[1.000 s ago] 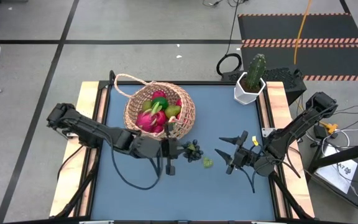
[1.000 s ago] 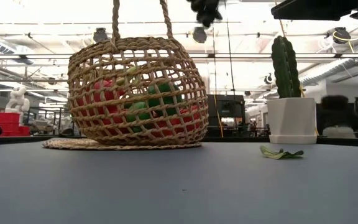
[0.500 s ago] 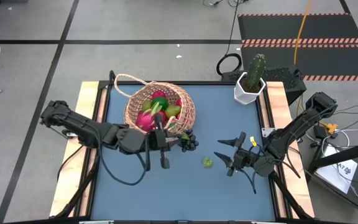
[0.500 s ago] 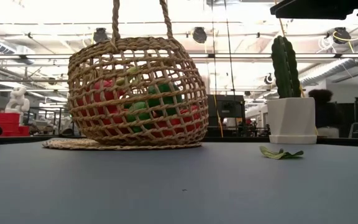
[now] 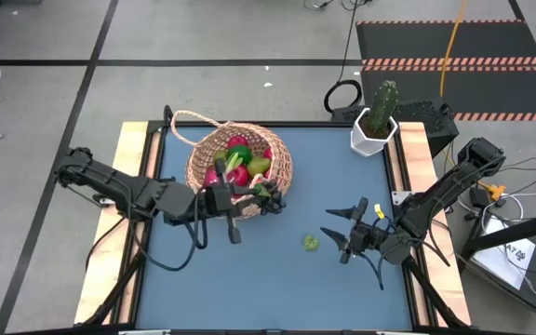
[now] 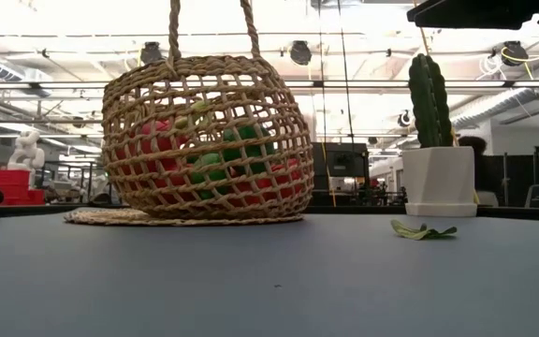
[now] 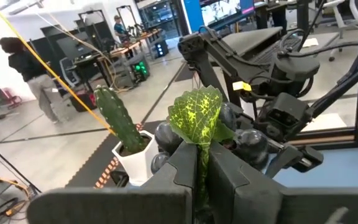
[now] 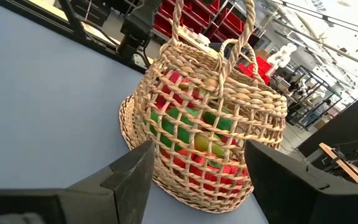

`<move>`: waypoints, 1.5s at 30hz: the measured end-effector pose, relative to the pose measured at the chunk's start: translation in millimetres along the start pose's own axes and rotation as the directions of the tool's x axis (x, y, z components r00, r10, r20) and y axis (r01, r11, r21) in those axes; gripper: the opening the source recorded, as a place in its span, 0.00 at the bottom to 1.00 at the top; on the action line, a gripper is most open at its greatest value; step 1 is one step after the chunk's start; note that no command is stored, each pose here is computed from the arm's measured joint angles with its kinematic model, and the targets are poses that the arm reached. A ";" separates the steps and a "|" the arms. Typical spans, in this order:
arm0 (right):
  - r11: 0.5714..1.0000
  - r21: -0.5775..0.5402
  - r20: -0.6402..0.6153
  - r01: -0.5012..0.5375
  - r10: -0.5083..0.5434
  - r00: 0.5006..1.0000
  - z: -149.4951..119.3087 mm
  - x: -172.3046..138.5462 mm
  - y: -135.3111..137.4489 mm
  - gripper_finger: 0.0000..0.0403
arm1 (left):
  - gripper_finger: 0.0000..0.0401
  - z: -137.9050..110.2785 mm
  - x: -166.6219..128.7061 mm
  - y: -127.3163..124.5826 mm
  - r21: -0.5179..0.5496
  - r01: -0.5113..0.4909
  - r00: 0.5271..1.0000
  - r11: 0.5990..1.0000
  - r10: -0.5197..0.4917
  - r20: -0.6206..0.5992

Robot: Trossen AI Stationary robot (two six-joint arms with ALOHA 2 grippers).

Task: Build produce basket
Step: Put the black grapes into the basket

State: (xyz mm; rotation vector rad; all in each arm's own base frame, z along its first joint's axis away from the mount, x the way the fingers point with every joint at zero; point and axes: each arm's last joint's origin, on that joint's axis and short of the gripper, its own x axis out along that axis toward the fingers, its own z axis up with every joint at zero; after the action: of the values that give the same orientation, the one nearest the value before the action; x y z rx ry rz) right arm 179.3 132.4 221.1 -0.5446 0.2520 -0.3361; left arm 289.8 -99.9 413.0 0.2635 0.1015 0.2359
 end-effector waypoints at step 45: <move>1.000 0.000 0.000 0.000 0.000 1.000 0.0 0.0 0.0 0.60 | 0.05 -9.9 -28.8 -9.5 0.104 0.492 0.869 0.864 -0.480 -0.120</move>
State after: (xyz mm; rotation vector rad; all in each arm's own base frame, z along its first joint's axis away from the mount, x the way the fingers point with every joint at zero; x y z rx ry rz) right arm 179.3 132.4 221.1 -0.5448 0.2522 -0.3360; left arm 262.6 -113.3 402.9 0.3500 0.2699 -0.2671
